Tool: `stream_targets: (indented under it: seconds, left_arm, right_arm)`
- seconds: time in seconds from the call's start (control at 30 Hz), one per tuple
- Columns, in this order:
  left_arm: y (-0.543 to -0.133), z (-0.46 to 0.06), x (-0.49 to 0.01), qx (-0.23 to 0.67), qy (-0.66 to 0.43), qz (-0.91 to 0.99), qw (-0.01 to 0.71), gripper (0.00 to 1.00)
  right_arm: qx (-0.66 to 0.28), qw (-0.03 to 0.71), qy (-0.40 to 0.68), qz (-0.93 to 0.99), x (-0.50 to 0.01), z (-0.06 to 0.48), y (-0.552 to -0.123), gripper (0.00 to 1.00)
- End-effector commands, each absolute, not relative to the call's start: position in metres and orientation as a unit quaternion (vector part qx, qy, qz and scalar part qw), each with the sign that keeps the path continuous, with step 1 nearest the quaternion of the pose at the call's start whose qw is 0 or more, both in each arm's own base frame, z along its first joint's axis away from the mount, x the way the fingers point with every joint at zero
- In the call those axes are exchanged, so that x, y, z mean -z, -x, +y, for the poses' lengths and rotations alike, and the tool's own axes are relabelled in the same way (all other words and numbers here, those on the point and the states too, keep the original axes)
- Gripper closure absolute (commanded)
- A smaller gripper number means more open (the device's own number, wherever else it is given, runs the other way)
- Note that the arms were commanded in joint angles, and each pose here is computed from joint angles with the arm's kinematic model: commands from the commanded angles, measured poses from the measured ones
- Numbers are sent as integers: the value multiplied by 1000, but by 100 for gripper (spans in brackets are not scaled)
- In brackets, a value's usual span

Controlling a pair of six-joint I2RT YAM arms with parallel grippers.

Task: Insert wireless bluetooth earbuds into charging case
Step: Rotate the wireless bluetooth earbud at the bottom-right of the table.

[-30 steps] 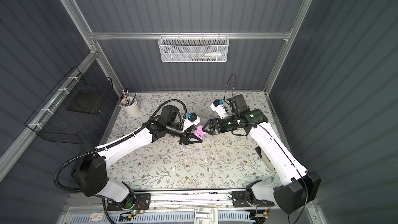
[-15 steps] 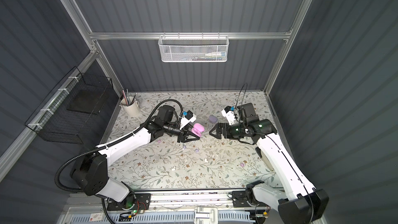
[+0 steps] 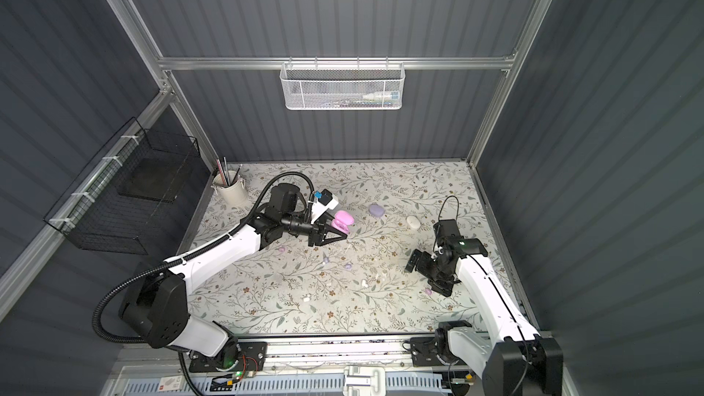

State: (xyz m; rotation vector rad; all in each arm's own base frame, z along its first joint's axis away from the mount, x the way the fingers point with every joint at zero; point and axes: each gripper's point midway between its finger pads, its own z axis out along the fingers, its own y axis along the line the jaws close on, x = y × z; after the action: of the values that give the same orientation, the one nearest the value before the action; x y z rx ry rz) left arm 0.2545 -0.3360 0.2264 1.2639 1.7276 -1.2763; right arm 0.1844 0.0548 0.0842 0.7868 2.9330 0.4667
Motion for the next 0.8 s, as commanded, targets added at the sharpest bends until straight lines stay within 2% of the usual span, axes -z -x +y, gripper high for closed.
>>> stream_targets:
  seconds: [0.0, 0.27, 0.77]
  left_arm:
    - [-250, -333, -237, 487, -484, 648, 330, 77]
    - [-248, -331, -238, 484, -486, 648, 332, 77]
    - [-246, -330, -238, 483, -487, 648, 331, 77]
  right_arm:
    - [-124, 25, -278, 952, -68, 44, -188, 2]
    - [-85, 1, -317, 945, -40, 31, -189, 1]
    - [-152, -20, -316, 936, -24, 66, -201, 3]
